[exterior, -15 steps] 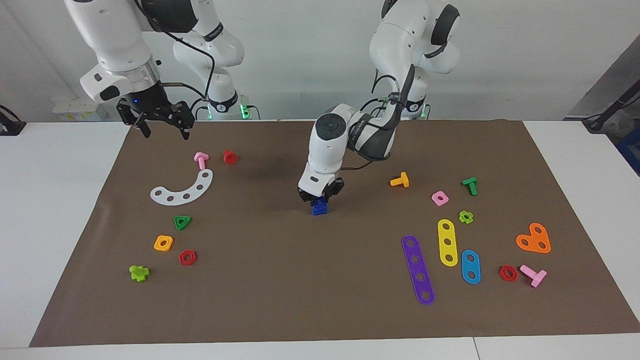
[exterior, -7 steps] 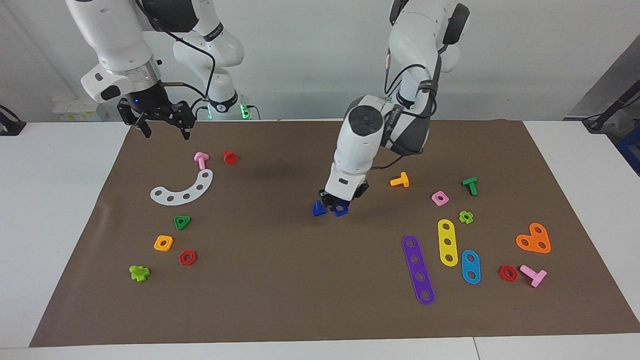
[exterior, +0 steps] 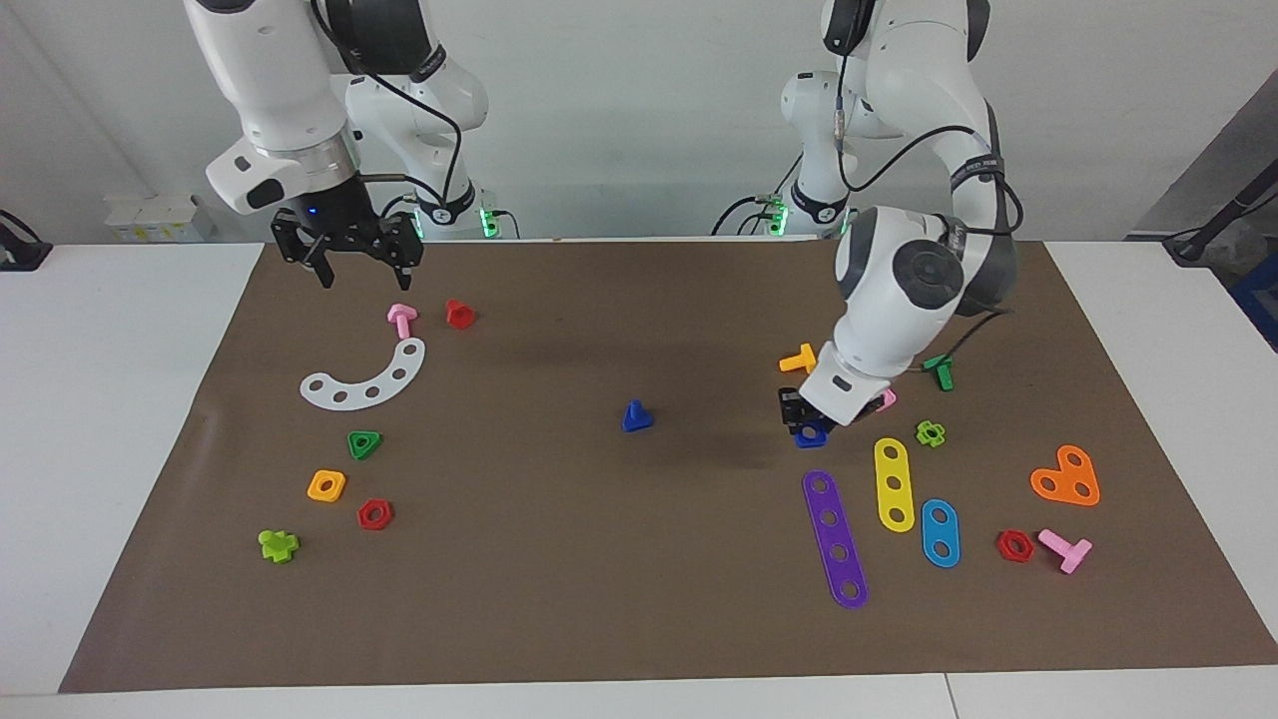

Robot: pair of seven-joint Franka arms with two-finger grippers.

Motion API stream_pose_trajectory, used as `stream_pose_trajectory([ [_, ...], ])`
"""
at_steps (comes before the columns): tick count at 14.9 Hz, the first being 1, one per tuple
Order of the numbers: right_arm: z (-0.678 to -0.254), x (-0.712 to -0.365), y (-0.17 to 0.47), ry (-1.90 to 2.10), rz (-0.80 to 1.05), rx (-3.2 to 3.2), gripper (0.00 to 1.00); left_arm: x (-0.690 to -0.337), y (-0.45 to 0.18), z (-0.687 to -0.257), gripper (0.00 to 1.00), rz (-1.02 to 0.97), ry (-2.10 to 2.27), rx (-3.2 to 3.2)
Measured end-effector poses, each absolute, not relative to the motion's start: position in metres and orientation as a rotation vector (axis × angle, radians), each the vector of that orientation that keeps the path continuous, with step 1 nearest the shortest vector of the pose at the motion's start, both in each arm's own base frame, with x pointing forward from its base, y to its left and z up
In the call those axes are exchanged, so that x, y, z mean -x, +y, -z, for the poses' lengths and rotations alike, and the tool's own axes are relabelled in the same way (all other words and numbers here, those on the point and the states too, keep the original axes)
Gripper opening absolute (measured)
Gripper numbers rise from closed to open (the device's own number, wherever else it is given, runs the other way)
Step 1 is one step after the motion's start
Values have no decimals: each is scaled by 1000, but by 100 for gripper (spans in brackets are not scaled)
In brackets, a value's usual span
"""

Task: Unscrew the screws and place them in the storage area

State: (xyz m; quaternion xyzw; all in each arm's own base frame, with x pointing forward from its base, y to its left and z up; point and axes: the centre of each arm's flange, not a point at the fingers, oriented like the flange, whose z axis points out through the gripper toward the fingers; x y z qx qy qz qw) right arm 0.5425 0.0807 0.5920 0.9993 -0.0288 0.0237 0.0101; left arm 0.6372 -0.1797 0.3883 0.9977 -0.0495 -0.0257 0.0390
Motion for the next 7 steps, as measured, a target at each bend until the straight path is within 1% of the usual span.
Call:
stream_pose_trajectory([
  [2, -576, -542, 107, -84, -95, -3127, 100, -622, -153, -350, 46, 31, -205, -3057],
  [4, -559, -543, 143, -90, -119, -3137, 100, -598, -147, -321, 46, 53, -238, -3060],
  [6, -539, -545, 180, -92, -131, -3147, 100, -582, -147, -310, 47, 89, -263, -3067],
  [7, -527, -546, 199, -92, -137, -3152, 100, -578, -146, -310, 52, 92, -284, -3076],
])
